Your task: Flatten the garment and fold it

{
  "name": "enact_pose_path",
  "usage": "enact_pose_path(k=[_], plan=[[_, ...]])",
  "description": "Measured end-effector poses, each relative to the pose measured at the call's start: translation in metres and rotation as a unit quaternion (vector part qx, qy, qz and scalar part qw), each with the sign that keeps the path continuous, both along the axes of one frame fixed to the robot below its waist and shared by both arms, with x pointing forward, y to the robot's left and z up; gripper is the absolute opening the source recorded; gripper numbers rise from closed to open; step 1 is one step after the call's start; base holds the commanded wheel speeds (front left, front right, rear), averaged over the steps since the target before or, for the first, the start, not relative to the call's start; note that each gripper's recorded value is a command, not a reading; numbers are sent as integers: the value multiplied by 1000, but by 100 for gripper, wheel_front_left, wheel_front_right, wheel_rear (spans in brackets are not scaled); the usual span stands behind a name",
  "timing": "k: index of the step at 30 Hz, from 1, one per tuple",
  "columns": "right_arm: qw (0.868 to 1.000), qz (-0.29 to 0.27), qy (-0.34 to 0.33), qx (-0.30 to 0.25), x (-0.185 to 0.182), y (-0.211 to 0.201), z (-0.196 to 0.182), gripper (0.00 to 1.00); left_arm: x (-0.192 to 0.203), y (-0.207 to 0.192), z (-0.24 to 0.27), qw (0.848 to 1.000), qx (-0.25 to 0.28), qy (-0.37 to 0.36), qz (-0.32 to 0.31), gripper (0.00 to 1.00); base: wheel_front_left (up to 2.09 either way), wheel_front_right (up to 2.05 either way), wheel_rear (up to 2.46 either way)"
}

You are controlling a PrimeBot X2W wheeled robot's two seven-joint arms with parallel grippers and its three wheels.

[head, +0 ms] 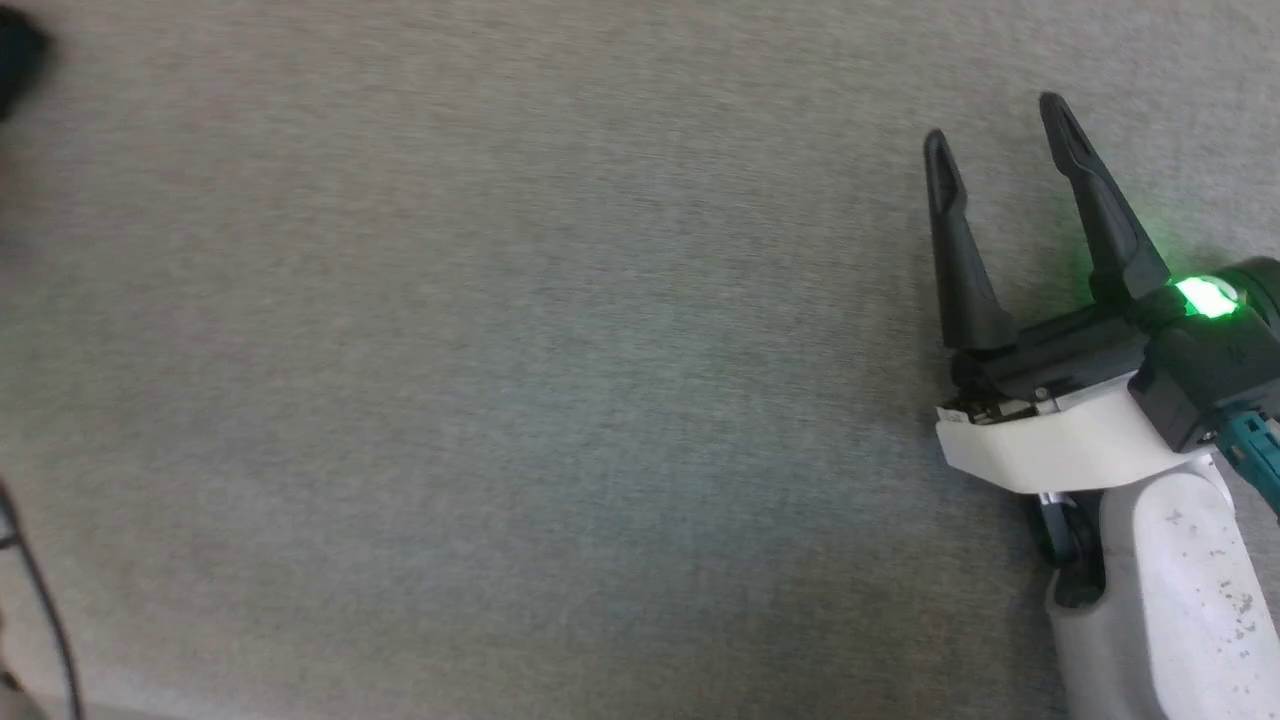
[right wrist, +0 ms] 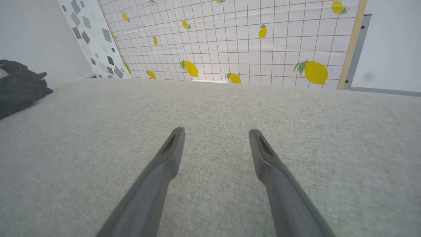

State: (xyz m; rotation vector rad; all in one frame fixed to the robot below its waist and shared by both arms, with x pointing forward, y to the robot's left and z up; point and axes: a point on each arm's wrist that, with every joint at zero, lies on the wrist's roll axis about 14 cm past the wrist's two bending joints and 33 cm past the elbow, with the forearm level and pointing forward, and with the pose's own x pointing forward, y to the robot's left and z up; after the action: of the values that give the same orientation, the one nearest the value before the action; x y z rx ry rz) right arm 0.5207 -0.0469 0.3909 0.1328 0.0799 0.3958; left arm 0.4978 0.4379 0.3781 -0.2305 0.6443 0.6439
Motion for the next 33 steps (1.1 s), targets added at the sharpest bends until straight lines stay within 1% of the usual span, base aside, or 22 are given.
enact_pose_path(k=[2,3,4,5,6,7,8,11,13,15,17,18,19,22,23,24,27,28,33], plan=[[1000,-5,-1,-1,0,-4,-1,100,2,-1,-9,1000,-11,15,2,100,0,0,0],[1000,-7,-1,-2,0,-6,-1,100,3,-3,-14,1000,-21,23,1,86,0,0,0],[1000,-10,-2,-3,0,-8,-1,100,4,-4,-16,999,-27,30,-3,44,0,0,0],[1000,-13,-3,-3,0,-10,0,100,5,-6,-15,999,-32,32,-11,15,0,0,0],[1000,-15,-3,-5,0,-12,1,100,7,-8,-13,999,-32,29,-18,0,0,0,0],[1000,-17,-3,-7,-1,-14,2,100,9,-10,-11,999,-29,24,-26,0,0,0,0],[1000,-20,-3,-7,-1,-16,3,100,12,-11,-4,999,-14,10,-33,0,0,0,0],[1000,-27,0,-13,-5,-24,6,100,16,-10,16,997,45,-29,-50,0,0,0,0],[999,-33,3,-16,-11,-30,9,100,24,-10,46,990,96,-76,-66,0,0,0,0],[999,-37,11,-17,-20,-36,12,100,33,-10,87,976,151,-132,-83,0,0,0,0],[999,-42,17,-17,-31,-41,16,100,38,-14,133,956,205,-185,-103,0,0,0,0],[999,-45,19,-17,-35,-44,19,100,39,-18,149,948,221,-201,-114,0,0,0,0],[999,-49,17,-15,-40,-46,24,100,40,-23,170,936,242,-223,-128,0,0,0,0],[998,-59,4,-10,-52,-54,43,100,42,-48,225,903,277,-284,-167,0,0,0,0],[998,-63,0,-8,-56,-57,49,100,42,-59,244,889,288,-306,-184,0,0,0,0],[998,-67,-5,-8,-60,-60,55,100,42,-68,259,879,294,-321,-196,0,0,0,0],[996,-81,-21,-7,-76,-70,75,100,37,-106,313,842,302,-381,-235,0,0,0,0],[996,-85,-26,-6,-80,-73,80,100,35,-118,327,831,301,-398,-245,0,0,0,0],[992,-106,-65,-5,-103,-89,115,100,17,-204,403,765,275,-490,-314,0,0,0,0]])
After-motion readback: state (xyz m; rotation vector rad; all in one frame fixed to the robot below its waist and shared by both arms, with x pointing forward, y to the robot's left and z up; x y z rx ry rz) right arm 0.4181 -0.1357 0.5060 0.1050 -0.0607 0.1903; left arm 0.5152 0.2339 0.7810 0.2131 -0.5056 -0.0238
